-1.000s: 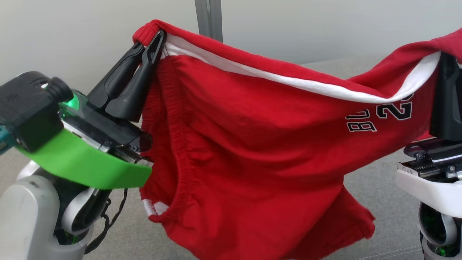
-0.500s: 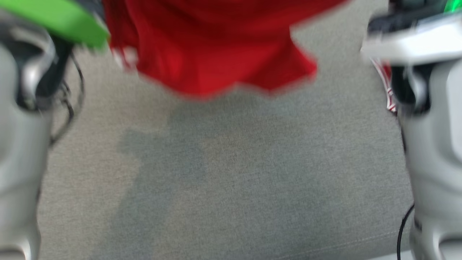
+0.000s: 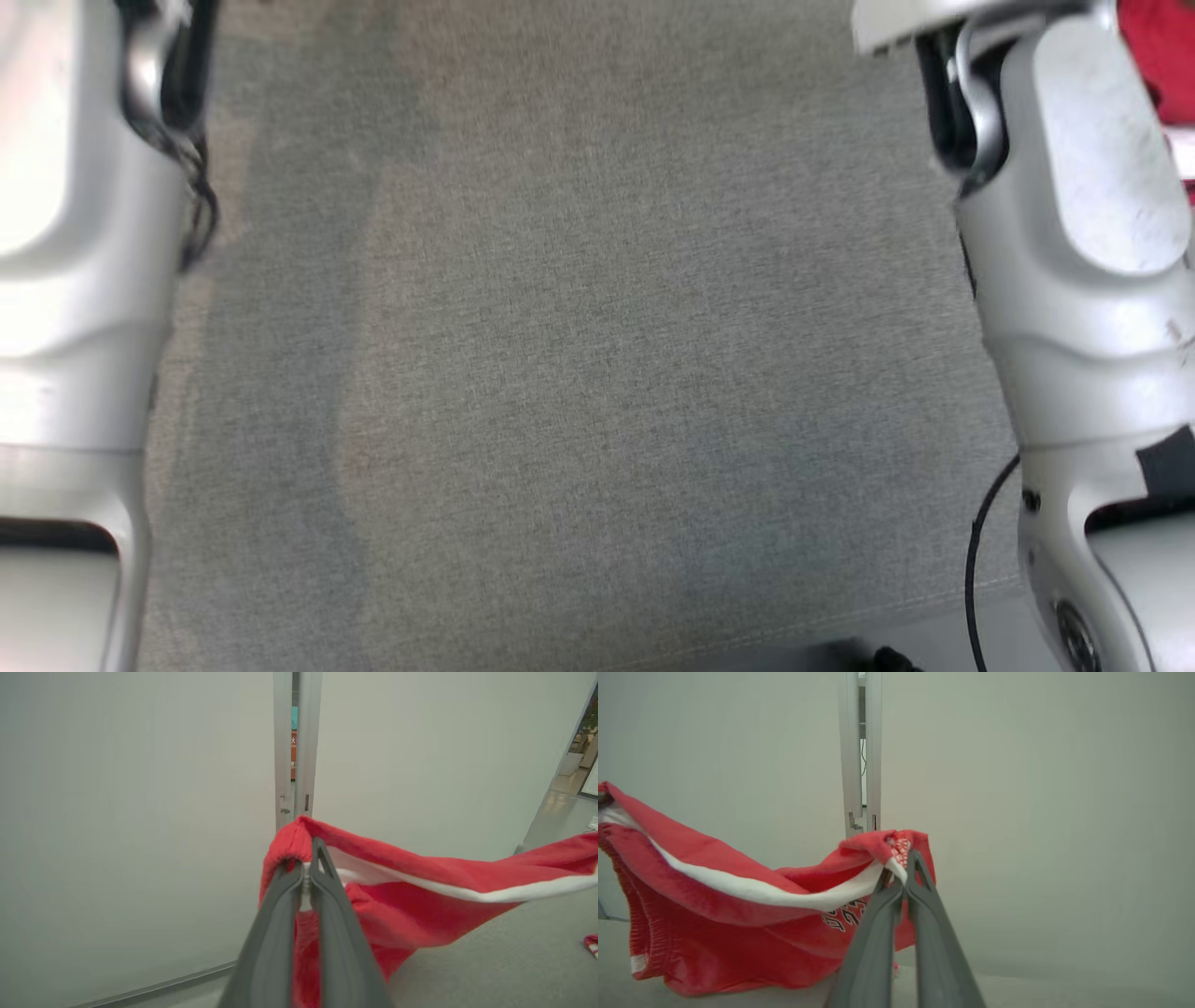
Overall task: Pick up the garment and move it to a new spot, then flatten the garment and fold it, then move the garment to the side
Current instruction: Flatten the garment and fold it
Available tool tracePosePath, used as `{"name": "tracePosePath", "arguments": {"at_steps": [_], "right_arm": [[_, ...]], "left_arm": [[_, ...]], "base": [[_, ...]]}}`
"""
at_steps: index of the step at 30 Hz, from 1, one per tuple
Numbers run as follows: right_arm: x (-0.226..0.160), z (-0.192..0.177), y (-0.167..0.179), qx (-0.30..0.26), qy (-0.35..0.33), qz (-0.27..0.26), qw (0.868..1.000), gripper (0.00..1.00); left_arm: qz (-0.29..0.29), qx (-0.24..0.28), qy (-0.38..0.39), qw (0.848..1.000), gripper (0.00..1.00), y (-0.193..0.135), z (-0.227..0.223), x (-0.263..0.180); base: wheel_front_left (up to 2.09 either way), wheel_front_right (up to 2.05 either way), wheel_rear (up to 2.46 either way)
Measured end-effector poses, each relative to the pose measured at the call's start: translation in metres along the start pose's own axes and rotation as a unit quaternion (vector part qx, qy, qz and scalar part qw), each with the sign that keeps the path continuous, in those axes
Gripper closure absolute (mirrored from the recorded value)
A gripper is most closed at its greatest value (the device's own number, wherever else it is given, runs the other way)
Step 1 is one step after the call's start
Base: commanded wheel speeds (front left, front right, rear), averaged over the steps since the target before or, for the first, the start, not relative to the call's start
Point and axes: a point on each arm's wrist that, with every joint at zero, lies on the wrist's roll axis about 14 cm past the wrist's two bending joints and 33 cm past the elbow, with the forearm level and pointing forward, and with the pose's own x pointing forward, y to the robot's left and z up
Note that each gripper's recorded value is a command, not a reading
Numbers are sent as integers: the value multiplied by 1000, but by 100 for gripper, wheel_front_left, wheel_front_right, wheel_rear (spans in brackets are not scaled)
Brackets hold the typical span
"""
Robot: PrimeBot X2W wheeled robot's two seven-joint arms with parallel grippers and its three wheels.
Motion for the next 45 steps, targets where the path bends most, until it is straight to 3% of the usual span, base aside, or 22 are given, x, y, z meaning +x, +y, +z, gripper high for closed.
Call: {"name": "tracePosePath", "arguments": {"at_steps": [5, 9, 15, 26, 33, 39, 45], "right_arm": [[-33, -65, 1, 44, 60, -15, 997, 100], [-61, -78, 2, 66, 73, -28, 995, 100], [-97, -59, 3, 93, 61, -45, 993, 100], [-177, 3, 12, 123, 23, -65, 990, 100], [-230, 53, 12, 111, -13, -81, 990, 100], [-255, 60, 14, 97, -2, -86, 992, 100], [-252, 35, 14, 92, 34, -85, 992, 100]], "left_arm": [[7, -53, 43, 998, 100, 1, -75, -19], [-5, -70, 62, 996, 100, -12, -98, -39], [-3, -101, 55, 993, 100, -23, -92, -76], [-12, -153, 28, 988, 100, -76, -50, -166], [10, -171, 24, 985, 100, -97, -20, -224], [16, -199, 56, 978, 100, -118, -20, -253], [38, -218, 102, 970, 100, -119, -49, -267]], "base": [[0, 0, 0], [0, 0, 0], [0, 0, 0], [0, 0, 0], [0, 0, 0], [0, 0, 0], [0, 0, 0]]}}
